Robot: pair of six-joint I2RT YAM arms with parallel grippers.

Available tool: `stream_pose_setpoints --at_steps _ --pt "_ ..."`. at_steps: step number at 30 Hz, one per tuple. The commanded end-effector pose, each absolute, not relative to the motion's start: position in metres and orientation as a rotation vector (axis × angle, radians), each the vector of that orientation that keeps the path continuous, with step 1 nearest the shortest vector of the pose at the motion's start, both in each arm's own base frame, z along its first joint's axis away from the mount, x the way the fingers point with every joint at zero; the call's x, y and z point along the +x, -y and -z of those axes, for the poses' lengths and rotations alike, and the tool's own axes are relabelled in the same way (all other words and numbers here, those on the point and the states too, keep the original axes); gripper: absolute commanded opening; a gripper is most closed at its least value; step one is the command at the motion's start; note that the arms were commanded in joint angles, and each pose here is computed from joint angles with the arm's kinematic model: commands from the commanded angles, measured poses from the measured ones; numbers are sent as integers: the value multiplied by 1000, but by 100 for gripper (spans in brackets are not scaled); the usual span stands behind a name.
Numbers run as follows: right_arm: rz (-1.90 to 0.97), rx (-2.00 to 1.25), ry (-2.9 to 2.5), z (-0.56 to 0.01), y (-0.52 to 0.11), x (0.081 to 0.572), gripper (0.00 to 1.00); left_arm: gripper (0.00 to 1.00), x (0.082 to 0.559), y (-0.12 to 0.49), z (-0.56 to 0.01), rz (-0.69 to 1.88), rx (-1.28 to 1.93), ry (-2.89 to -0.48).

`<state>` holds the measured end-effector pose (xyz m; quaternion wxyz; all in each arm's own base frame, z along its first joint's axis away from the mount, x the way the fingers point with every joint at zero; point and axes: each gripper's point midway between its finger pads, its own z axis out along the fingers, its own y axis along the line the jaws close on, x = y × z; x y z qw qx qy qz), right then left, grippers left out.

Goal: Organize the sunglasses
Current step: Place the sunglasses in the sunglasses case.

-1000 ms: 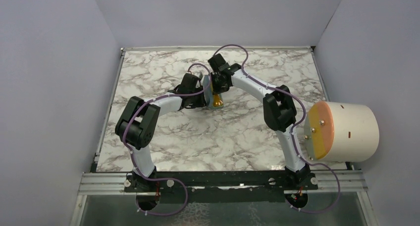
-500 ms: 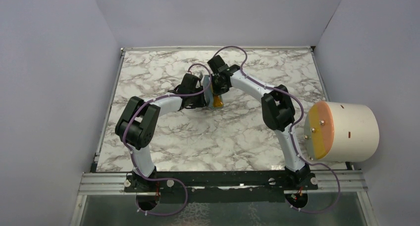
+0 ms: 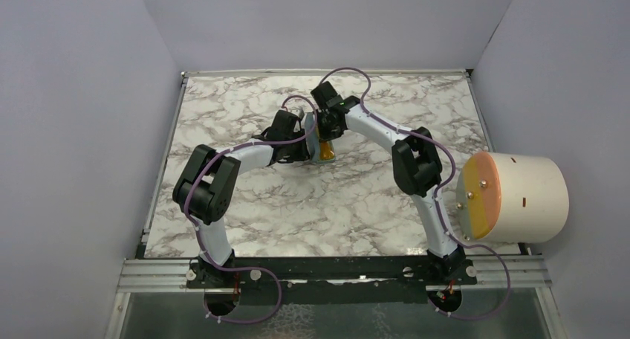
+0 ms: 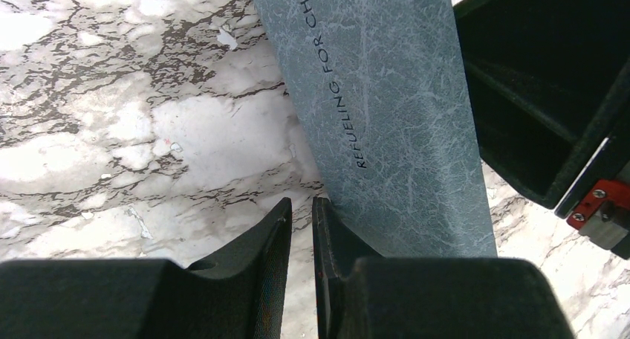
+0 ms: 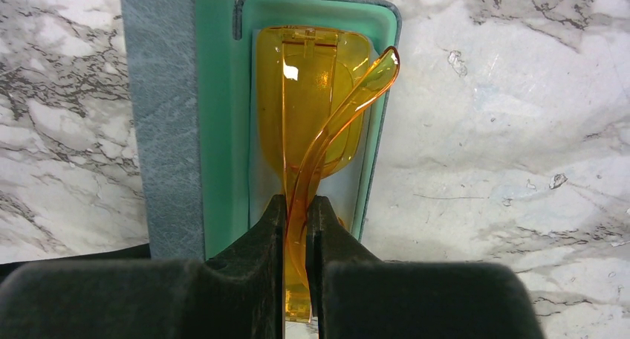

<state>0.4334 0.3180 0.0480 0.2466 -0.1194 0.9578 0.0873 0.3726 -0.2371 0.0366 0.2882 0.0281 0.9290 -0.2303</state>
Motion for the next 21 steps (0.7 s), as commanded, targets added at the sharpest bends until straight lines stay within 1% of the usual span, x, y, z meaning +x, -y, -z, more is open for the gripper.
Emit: stream_pose_setpoints --at_steps 1,21 --pt "-214 -315 -2578 -51 -318 448 1 19 378 239 -51 616 86 -2435" --pt "-191 -318 -2613 -28 -314 443 1 19 378 239 -51 617 89 -2436"
